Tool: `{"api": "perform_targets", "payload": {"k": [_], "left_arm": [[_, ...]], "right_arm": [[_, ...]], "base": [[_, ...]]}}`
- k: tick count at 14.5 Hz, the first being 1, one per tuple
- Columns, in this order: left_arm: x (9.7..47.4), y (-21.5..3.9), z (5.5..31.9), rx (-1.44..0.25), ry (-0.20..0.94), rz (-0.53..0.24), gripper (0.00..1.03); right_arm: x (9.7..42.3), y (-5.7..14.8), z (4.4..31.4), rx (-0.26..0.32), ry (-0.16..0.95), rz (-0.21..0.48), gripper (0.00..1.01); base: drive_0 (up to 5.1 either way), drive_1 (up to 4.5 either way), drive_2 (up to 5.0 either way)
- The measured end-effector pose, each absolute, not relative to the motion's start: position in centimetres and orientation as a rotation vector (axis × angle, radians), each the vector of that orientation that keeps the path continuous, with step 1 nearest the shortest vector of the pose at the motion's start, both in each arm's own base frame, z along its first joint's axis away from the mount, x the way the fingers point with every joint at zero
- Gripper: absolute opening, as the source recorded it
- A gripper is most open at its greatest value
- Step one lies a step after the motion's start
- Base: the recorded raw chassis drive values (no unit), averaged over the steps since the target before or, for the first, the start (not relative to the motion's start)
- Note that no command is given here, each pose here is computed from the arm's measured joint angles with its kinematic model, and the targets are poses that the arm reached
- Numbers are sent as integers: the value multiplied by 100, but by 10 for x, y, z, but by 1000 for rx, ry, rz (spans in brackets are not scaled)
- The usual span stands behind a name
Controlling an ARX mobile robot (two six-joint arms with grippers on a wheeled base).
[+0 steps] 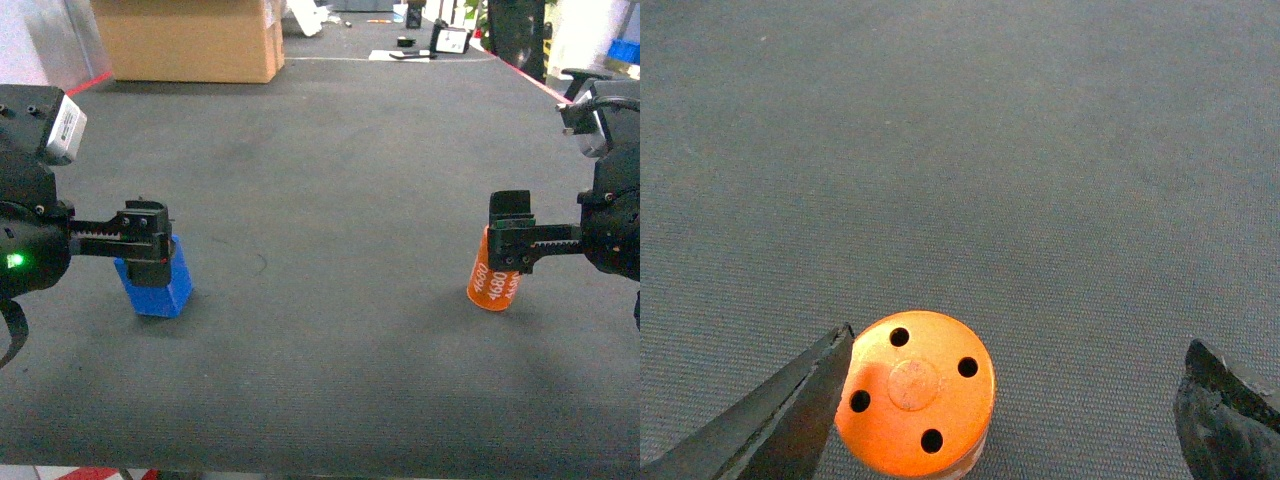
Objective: Sort blue parts and orange caps into right shelf containers
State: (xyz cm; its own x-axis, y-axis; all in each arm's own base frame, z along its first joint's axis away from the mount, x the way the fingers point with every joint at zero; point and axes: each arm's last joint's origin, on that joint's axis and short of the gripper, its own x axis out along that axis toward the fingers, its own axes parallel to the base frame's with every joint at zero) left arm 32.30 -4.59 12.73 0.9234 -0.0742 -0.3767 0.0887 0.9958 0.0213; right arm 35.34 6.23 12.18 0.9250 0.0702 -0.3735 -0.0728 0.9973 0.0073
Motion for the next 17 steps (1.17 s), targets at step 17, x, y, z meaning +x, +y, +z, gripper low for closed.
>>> {"api": "perform_targets", "payload": {"k": [17], "left_arm": [[347, -56, 85, 33, 470, -78, 98]], "right_arm": [[374, 64, 86, -3, 459, 84, 98]], "base": [[0, 0, 0]]}}
